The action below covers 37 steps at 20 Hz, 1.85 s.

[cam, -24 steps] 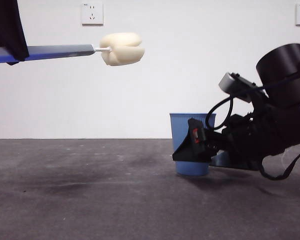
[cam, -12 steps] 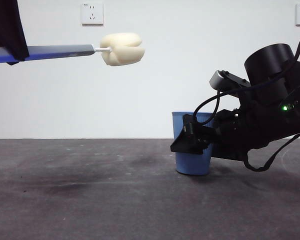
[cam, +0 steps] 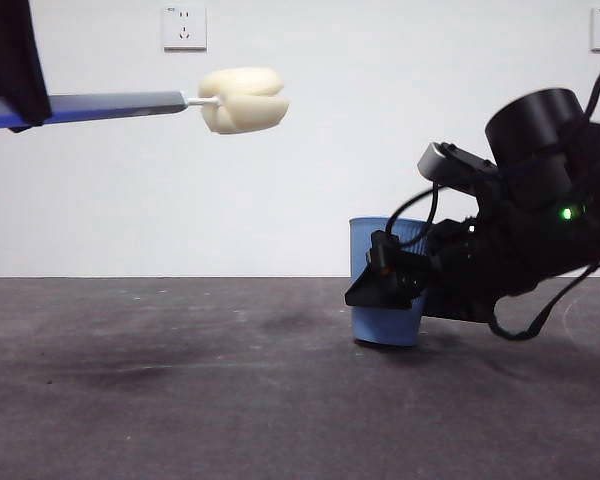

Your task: Pick up the cup brush,pick up the cup,insert the brush into the cup,clean the cup,put the cup brush back,put the cup back to the fixed position on the table

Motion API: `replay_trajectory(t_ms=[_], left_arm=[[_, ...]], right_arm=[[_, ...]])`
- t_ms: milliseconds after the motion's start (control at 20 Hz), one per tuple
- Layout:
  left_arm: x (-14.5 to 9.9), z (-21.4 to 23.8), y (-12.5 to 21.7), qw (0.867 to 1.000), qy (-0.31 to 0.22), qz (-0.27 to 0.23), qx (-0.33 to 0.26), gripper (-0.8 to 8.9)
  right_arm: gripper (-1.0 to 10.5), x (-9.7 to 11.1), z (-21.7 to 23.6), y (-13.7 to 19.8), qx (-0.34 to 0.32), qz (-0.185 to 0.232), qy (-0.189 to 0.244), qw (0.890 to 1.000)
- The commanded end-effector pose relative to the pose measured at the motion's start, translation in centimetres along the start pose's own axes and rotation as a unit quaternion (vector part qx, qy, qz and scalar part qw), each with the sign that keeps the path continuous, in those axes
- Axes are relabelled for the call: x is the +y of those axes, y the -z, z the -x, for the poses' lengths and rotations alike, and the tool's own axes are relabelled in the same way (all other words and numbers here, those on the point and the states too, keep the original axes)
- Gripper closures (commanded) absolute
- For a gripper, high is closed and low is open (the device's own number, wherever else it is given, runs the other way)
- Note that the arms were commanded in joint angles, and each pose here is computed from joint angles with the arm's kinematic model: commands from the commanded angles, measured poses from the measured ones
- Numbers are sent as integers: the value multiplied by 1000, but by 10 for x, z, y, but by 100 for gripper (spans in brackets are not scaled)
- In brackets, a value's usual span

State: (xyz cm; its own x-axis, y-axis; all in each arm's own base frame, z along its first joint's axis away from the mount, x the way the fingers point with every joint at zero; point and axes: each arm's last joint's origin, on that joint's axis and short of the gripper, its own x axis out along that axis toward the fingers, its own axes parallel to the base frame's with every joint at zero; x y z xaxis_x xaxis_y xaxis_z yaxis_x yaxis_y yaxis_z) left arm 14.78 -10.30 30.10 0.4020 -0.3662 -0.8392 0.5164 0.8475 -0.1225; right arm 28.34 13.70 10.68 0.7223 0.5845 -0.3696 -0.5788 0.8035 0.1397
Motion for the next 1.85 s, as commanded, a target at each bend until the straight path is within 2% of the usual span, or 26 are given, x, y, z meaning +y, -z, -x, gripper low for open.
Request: replay_trajectory(t_ms=[50,200,300,450,600,700,900,1100,1250,1600,1850], left_arm=[[1,-1,3,999,-3,-33,12,822],[1,-1,3,998,-4,-67,13,822],[1,-1,3,996,-7,-86,15,822],[2,-1,7,991,-12,-131,32,822],[2,-1,8,985,-15,-169,40,822],[3,-3,7,981,-31,-183,46,822],[4,-16,6,973,-40,-209,92,822],[-7,-28,4,964,-24,-240,109,822],[-15,-33,3,959,-15,-260,111,822],[-27,-44,-1,952,-1,-286,108,822],[-29,-47,-2,952,6,-286,107,822]], right_arm=[[959,8,12,-4,49,9,-5,999],[960,20,35,-34,89,45,-8,995],[959,27,48,-54,138,87,13,987],[959,35,63,-78,213,142,31,966],[959,43,70,-92,275,201,41,939],[959,47,73,-96,303,252,51,918],[959,54,79,-92,362,362,67,857],[959,64,79,-91,377,454,78,804],[959,73,78,-91,377,518,65,765],[959,91,78,-89,372,592,48,714],[959,107,79,-87,364,649,23,668]])
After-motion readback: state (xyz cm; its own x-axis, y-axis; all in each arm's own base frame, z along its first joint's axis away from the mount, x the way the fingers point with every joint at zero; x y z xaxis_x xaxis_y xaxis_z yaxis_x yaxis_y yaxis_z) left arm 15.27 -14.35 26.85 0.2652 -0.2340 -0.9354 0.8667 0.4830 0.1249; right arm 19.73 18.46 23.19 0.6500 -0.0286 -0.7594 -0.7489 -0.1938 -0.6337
